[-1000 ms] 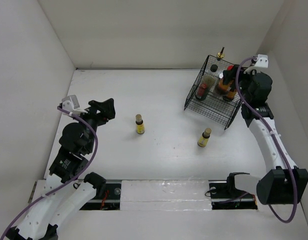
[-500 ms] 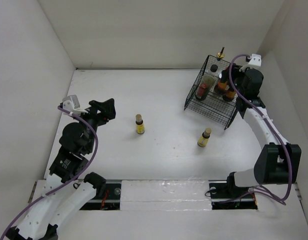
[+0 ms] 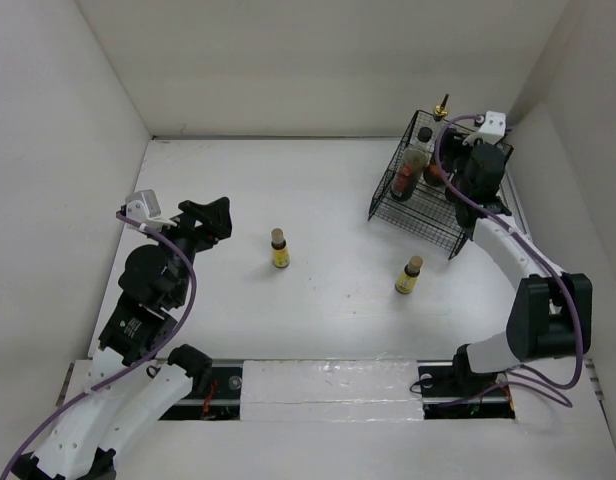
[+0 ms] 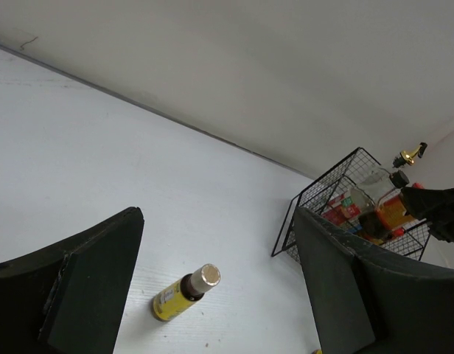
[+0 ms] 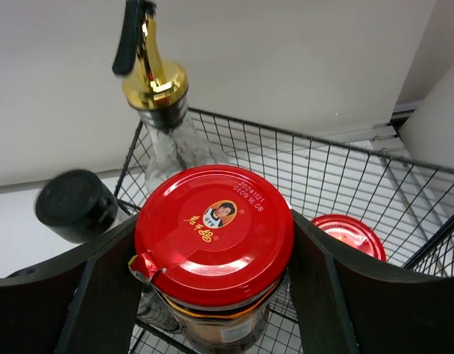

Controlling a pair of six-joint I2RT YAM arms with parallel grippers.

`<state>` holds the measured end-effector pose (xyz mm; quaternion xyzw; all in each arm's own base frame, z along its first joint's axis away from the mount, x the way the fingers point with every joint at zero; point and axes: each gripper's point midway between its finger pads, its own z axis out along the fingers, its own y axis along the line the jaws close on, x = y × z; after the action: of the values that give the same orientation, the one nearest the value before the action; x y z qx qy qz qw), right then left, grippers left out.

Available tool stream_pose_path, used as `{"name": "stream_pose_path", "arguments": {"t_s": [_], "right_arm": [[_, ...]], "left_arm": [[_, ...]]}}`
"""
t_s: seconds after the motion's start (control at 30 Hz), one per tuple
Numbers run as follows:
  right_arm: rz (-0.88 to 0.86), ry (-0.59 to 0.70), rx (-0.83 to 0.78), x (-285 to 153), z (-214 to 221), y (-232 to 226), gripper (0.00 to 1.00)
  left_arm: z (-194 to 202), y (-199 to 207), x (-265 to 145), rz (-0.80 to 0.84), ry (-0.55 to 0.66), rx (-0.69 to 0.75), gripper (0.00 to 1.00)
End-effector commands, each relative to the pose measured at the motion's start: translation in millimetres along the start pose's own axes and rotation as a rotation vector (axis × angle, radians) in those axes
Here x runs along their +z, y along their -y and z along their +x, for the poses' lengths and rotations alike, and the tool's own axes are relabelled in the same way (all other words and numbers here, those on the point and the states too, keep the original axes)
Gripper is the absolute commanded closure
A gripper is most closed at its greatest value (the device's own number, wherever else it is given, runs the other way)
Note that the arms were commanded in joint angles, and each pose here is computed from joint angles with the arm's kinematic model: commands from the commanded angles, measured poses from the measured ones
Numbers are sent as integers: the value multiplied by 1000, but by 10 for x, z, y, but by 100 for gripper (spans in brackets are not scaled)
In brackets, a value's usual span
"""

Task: Organize the condiment bottles

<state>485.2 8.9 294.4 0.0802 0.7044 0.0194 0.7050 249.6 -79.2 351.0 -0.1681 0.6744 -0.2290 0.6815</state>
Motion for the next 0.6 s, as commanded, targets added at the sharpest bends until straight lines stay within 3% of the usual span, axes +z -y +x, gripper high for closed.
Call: {"name": "stream_pose_path", "arguments": {"t_s": [0.0, 0.3, 0.57], "right_arm": [[22, 231, 25, -11, -500, -52, 56], [52, 155, 36, -16, -21, -76, 56], [53, 52, 73, -13, 388, -105, 32]], "left_arm": [[-128, 106, 1, 35, 34, -18, 21], [-90, 118, 22, 39, 21, -13, 21], [-82, 132, 19, 47, 16, -13, 21]]}}
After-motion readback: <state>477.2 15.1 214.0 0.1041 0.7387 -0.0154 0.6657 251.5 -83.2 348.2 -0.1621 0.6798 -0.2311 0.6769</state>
